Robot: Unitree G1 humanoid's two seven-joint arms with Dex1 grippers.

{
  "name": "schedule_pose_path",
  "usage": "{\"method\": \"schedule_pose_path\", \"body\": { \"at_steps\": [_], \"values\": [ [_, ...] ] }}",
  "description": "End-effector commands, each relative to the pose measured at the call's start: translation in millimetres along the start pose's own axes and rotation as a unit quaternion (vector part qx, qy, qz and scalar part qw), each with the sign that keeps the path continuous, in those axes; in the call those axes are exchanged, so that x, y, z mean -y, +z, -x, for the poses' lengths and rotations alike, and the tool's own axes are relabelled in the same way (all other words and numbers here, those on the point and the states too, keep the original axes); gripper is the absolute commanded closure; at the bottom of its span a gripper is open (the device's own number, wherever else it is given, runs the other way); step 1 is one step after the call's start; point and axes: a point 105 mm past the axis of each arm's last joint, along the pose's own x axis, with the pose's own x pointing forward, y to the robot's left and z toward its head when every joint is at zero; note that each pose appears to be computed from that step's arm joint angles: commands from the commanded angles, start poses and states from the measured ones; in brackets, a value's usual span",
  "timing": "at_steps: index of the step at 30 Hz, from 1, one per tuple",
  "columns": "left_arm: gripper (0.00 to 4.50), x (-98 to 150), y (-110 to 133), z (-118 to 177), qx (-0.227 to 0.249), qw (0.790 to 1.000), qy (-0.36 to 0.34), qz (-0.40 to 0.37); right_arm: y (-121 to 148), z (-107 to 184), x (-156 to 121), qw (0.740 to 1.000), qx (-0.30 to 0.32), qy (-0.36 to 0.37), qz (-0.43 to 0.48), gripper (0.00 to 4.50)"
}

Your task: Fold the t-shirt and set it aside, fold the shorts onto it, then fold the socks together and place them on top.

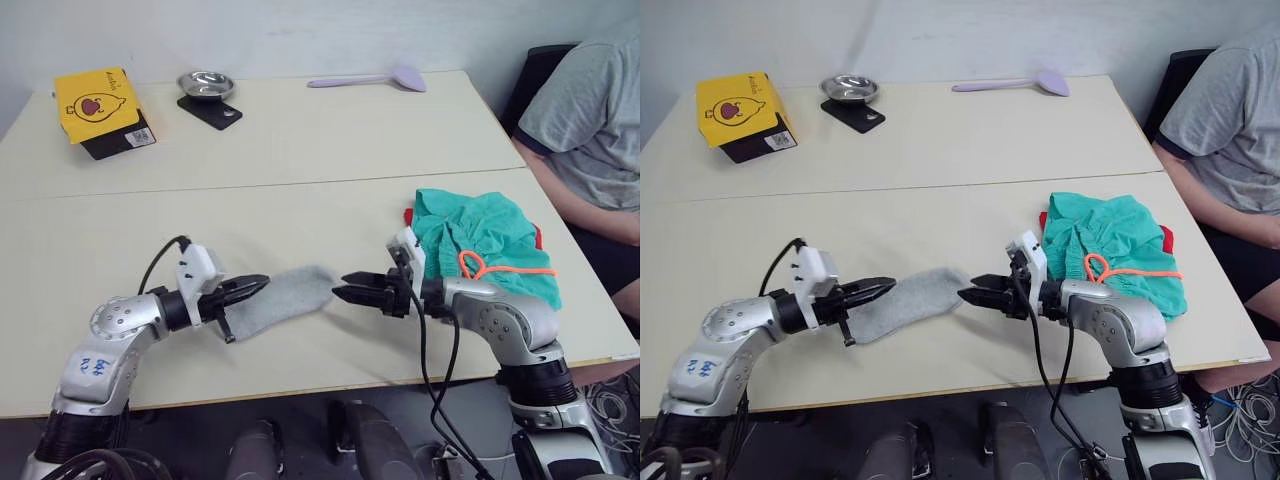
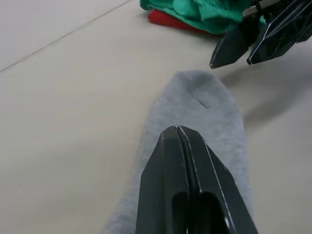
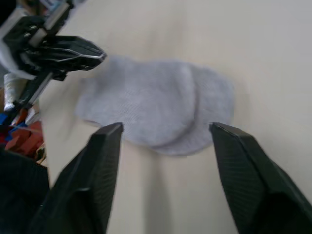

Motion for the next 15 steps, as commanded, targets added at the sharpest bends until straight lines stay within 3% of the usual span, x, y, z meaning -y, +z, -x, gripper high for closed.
{"method": "schedule_pose_path", "body": {
  "at_steps": [1, 2, 13, 15],
  "values": [
    [4.5, -3, -7, 3, -0.017, 0.999, -0.008, -0.027, 7, -8, -3, 1.0, 0.007, -0.025, 0.007, 0.22],
    [4.5, -4, -9, 2, -0.017, 1.0, -0.008, -0.025, 6, -11, -3, 1.0, 0.007, -0.028, -0.001, 0.01],
    [4.5, 2, -20, -11, -0.014, 0.999, -0.022, -0.022, -17, -29, -14, 0.996, -0.064, -0.017, -0.066, 0.01],
    [4.5, 1, -20, -12, -0.011, 0.999, -0.021, -0.023, -19, -30, -14, 0.993, -0.071, -0.015, -0.089, 0.4]
  ]
}}
